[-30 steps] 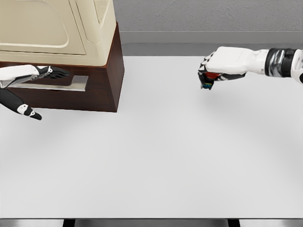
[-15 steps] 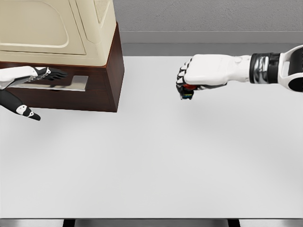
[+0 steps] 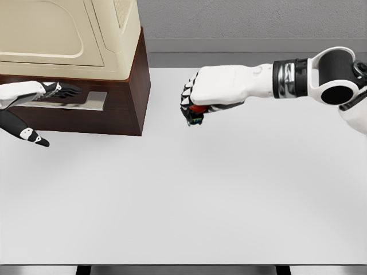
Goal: Open the cabinet drawer with left arm, and place a switch into the drawer with right arm
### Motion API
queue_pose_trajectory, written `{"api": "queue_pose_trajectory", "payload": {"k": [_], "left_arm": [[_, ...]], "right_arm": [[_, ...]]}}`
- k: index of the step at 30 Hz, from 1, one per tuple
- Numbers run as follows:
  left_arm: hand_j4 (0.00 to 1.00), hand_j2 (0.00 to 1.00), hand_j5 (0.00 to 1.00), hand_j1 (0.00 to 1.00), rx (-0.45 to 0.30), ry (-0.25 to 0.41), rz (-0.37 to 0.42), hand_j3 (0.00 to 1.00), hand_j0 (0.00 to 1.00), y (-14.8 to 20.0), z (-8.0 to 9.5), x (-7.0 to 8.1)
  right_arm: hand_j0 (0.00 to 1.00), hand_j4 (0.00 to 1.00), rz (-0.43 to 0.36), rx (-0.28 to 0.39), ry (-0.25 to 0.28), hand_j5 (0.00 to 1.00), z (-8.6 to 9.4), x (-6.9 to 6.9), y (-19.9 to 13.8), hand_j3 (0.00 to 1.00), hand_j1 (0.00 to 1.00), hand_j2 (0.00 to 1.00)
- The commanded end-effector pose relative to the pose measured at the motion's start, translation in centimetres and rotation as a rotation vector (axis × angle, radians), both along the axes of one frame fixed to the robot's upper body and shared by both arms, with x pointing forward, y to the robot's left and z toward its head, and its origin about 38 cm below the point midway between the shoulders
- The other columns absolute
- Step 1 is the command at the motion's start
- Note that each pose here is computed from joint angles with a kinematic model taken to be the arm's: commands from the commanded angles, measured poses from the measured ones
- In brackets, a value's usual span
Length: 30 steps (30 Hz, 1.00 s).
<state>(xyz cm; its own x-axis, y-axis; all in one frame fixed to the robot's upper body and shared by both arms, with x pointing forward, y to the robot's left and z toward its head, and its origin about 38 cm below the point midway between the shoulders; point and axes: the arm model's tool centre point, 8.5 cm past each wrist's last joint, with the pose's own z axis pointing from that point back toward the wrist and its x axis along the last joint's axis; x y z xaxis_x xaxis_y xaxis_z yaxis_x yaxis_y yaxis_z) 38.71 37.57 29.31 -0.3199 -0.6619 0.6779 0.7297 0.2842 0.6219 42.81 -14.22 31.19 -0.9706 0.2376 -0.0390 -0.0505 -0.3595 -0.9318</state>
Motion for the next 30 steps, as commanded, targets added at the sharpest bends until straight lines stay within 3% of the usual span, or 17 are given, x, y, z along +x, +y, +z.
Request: {"api": "queue_pose_trajectory", "payload": {"k": [1, 8, 18, 30], "left_arm": [[1.0, 1.0, 1.0, 1.0, -0.004, -0.003, 0.002, 1.0, 1.0, 0.1, 0.2, 0.0], [1.0, 1.0, 1.0, 1.0, -0.008, -0.011, 0.007, 1.0, 1.0, 0.2, 0.5, 0.0], [1.0, 1.0, 1.0, 1.0, -0.007, -0.016, 0.029, 1.0, 1.0, 0.9, 0.5, 0.2], [1.0, 1.0, 1.0, 1.0, -0.023, 0.006, 0.039, 1.0, 1.0, 1.1, -0.7, 0.1]], "right_arm": [[0.44, 0.44, 0.021, 0.002, 0.029, 0.44, -0.8, -0.2, 1.3, 0.44, 0.44, 0.44], [0.44, 0.44, 0.058, 0.009, 0.045, 0.44, -0.1, 0.0, 4.1, 0.44, 0.44, 0.44], [0.44, 0.44, 0.066, 0.049, 0.056, 0.44, 1.5, 0.0, 5.0, 0.44, 0.44, 0.44], [0.44, 0.44, 0.08, 0.087, 0.069, 0.44, 3.2, 0.0, 5.8, 0.44, 0.44, 0.44]]}}
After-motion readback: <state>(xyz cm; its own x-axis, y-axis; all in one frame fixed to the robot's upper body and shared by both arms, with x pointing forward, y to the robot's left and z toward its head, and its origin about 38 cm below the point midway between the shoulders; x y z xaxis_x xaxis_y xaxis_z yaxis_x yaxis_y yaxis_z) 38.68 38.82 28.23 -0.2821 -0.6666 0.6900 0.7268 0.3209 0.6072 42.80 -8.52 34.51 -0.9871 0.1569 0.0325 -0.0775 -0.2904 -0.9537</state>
